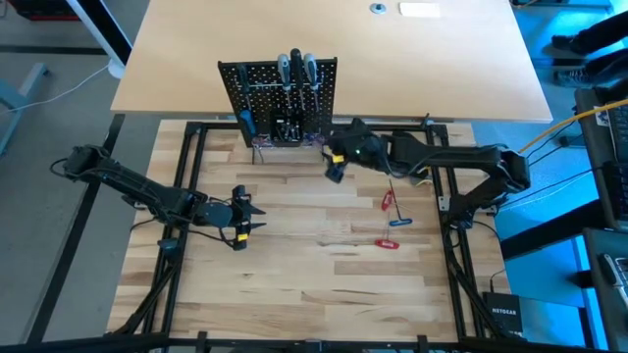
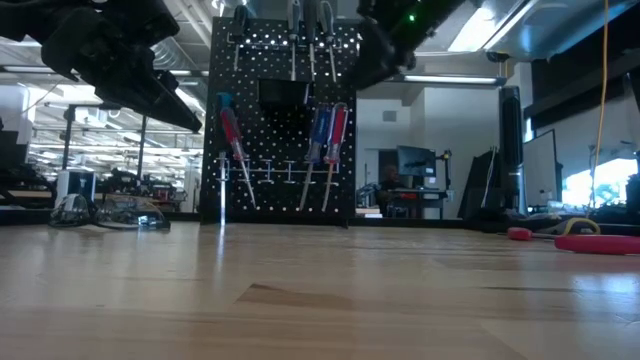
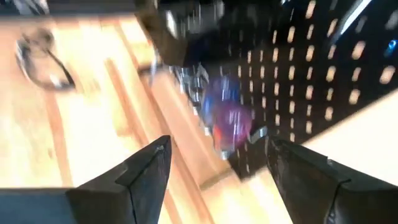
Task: Hang tools onto peg board
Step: Hang the blue and transparent screwdriver on the peg board, then hang the bottom red t-handle hex key on the peg board
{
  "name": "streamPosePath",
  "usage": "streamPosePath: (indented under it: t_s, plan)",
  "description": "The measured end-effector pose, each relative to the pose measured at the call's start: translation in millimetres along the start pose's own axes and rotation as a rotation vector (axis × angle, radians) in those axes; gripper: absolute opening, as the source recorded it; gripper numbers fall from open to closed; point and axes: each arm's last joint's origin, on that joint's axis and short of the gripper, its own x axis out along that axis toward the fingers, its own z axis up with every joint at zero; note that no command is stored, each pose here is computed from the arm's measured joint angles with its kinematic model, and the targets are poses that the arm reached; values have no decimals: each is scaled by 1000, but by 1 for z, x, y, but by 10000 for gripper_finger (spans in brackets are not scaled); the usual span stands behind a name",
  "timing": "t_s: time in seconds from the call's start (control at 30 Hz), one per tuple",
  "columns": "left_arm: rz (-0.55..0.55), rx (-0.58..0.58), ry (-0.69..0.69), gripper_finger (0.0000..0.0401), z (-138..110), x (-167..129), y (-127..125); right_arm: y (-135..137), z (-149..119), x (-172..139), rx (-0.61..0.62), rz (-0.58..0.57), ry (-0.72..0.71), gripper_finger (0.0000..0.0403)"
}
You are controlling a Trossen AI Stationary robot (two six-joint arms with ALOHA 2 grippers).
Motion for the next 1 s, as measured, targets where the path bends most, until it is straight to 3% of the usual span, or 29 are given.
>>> streamPosePath:
  t_s: [0.27,0.6,0.73,1.0]
  plan:
    - [0,4,-3,136,0,0,0,8,-36,36,-7,-77,34,260]
    - [14,22,2,136,0,1,3,-11,-33,76,65,-169,-133,227]
    - [11,2,2,136,0,1,2,-6,-37,68,24,-140,-62,221]
    - [11,-2,-3,136,1,1,2,21,-30,19,-65,-52,-16,220]
